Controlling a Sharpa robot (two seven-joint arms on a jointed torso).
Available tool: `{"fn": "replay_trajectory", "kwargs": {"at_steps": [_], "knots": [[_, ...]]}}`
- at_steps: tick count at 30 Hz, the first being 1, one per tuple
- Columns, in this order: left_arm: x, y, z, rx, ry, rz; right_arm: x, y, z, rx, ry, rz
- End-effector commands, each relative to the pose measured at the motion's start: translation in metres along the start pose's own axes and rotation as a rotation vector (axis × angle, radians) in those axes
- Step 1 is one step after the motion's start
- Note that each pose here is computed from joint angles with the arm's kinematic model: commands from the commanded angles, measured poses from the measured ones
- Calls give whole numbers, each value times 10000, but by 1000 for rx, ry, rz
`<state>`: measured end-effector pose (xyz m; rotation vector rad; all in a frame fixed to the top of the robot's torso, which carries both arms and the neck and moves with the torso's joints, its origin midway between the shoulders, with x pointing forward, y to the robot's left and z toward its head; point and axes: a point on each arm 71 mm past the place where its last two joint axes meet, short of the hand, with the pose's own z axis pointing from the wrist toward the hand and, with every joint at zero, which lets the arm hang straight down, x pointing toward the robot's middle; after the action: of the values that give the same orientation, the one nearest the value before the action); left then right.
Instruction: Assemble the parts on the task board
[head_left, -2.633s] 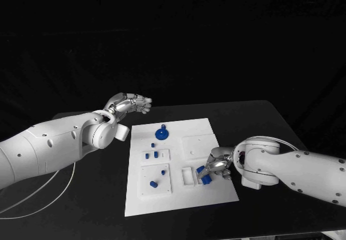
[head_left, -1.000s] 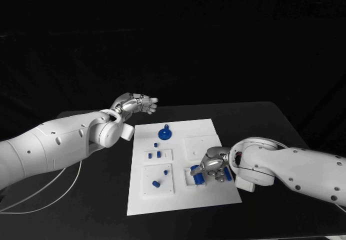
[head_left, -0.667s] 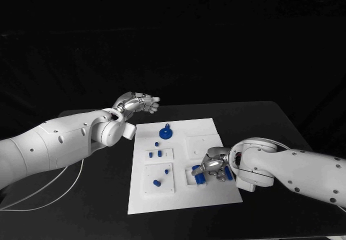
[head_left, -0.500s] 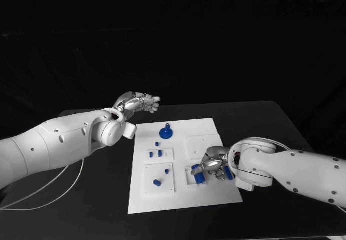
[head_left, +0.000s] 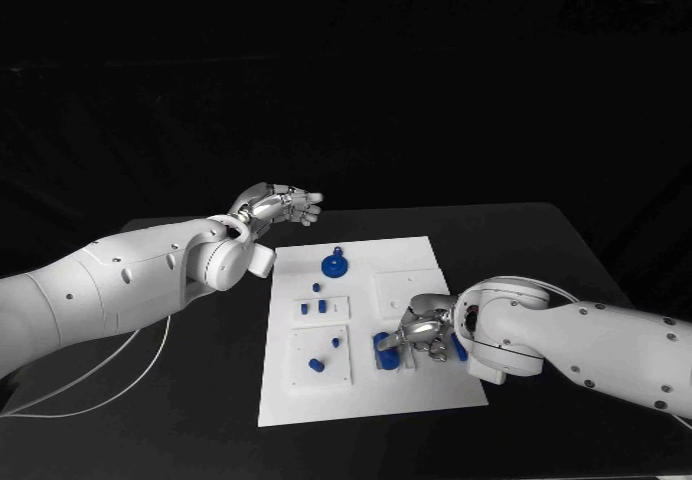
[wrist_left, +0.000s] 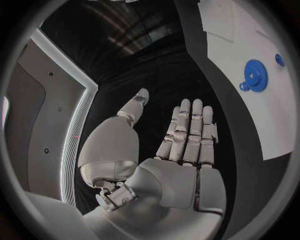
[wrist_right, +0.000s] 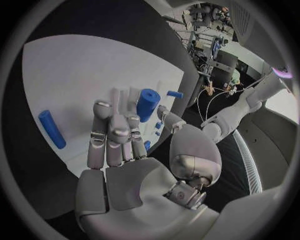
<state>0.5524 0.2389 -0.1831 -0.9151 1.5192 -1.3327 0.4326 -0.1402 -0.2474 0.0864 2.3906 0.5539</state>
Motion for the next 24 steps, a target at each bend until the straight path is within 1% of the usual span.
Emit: {"fn": "replay_trajectory", "kwargs": {"at_steps": [1,3,5,14,15,21,24], "knots": [[13,-11,2,5,12,-3,19,4,8,1,15,-8],[10,-10,2,4,12,-3,12,5,12,3,4,-23],[7,-9,1,3,12,-3,1,8,13,3,-19,-57],[0,-7,-3,1,12,-3,-2,-11,8,-2,-24,-64],[-1,-7,-4,1,12,-3,1,-13,5,-7,-22,-65],[-12,-5,-9,0,9,-2,51,-66,-36,-38,33,-26],[-18,-4,-12,-1,9,-2,61,-98,-62,-51,33,-39]]}}
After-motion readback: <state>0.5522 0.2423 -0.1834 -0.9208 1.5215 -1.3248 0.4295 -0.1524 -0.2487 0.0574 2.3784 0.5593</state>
